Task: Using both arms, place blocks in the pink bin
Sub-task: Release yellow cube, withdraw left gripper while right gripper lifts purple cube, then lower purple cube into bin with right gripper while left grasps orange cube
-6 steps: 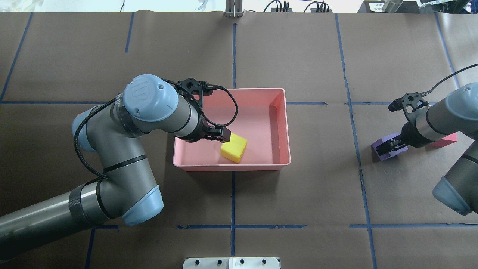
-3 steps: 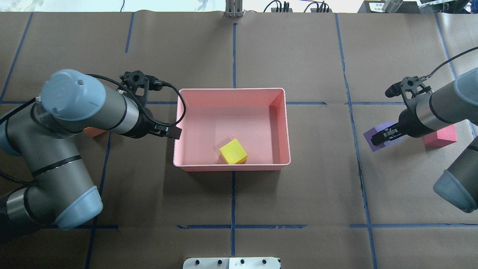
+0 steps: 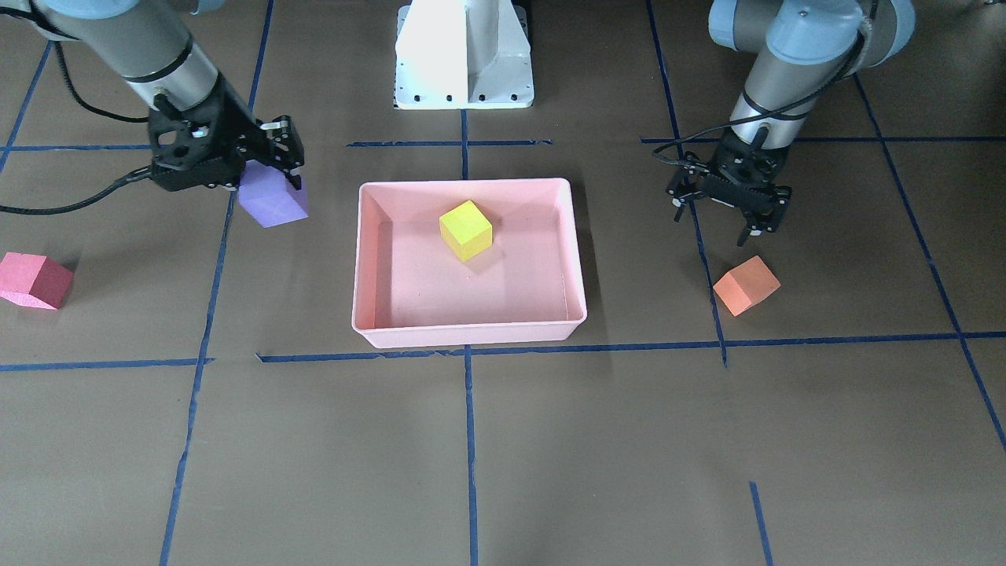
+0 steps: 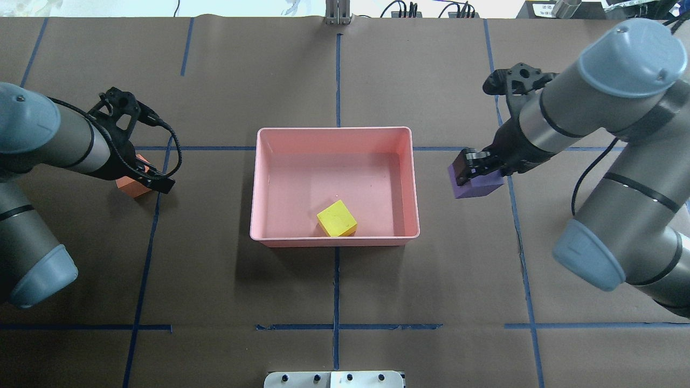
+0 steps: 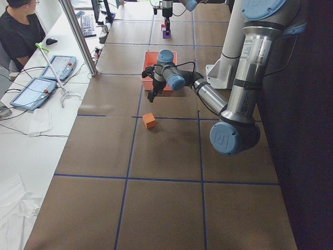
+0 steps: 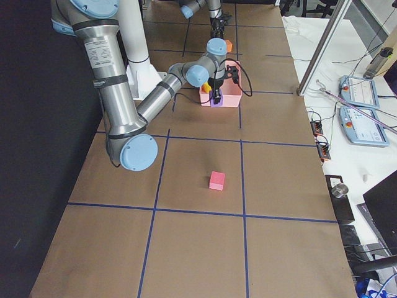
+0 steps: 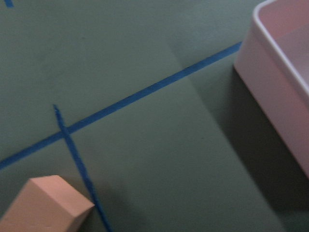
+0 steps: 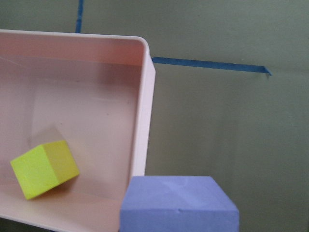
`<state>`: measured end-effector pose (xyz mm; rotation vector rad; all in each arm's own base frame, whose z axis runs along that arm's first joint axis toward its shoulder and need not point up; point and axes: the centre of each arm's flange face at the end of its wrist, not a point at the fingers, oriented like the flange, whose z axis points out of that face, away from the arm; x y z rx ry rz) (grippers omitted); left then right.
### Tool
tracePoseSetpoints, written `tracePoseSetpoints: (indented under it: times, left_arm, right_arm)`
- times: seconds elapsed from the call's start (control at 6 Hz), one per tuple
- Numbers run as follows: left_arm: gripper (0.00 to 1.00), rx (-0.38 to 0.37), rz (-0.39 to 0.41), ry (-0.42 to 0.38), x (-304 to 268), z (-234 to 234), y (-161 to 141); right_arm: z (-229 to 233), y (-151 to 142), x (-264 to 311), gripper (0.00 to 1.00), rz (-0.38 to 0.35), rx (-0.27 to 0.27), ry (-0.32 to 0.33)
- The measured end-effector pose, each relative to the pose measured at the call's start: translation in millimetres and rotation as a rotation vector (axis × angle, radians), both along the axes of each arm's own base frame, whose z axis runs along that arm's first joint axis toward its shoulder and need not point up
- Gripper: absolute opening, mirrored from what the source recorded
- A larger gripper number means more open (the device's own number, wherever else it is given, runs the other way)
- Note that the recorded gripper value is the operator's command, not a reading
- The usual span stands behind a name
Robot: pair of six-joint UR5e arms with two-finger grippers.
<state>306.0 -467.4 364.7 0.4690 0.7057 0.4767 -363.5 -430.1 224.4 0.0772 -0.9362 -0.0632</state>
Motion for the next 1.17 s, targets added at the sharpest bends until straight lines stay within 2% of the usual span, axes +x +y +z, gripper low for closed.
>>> tracePoseSetpoints:
  times: [0.17,0.33,0.5,0.67,0.83,1.17]
  left_arm:
    - [1.00,0.029,0.066,-0.024,-27,20,-24]
    - [1.00,0.034,0.140,-0.024,-50,43,-46]
    - [1.00,0.035,0.191,-0.025,-59,64,-63]
    - [1.00,0.043,0.225,-0.001,-54,77,-74]
    - [1.00,0.063,0.265,0.038,-40,87,-79]
    - [1.00,0.125,0.351,0.057,-14,108,-80]
  right_arm:
    - [-29,5,-53,0.09,0.051,-0.044,0.004]
    - [-48,8,-95,0.36,0.082,-0.071,0.014]
    - [-48,10,-127,0.85,0.094,-0.076,0.028]
    - [-39,10,-149,1.00,0.099,-0.074,0.029]
    - [-33,10,-158,1.00,0.100,-0.073,0.023]
    - [-32,16,-144,1.00,0.100,-0.060,-0.001]
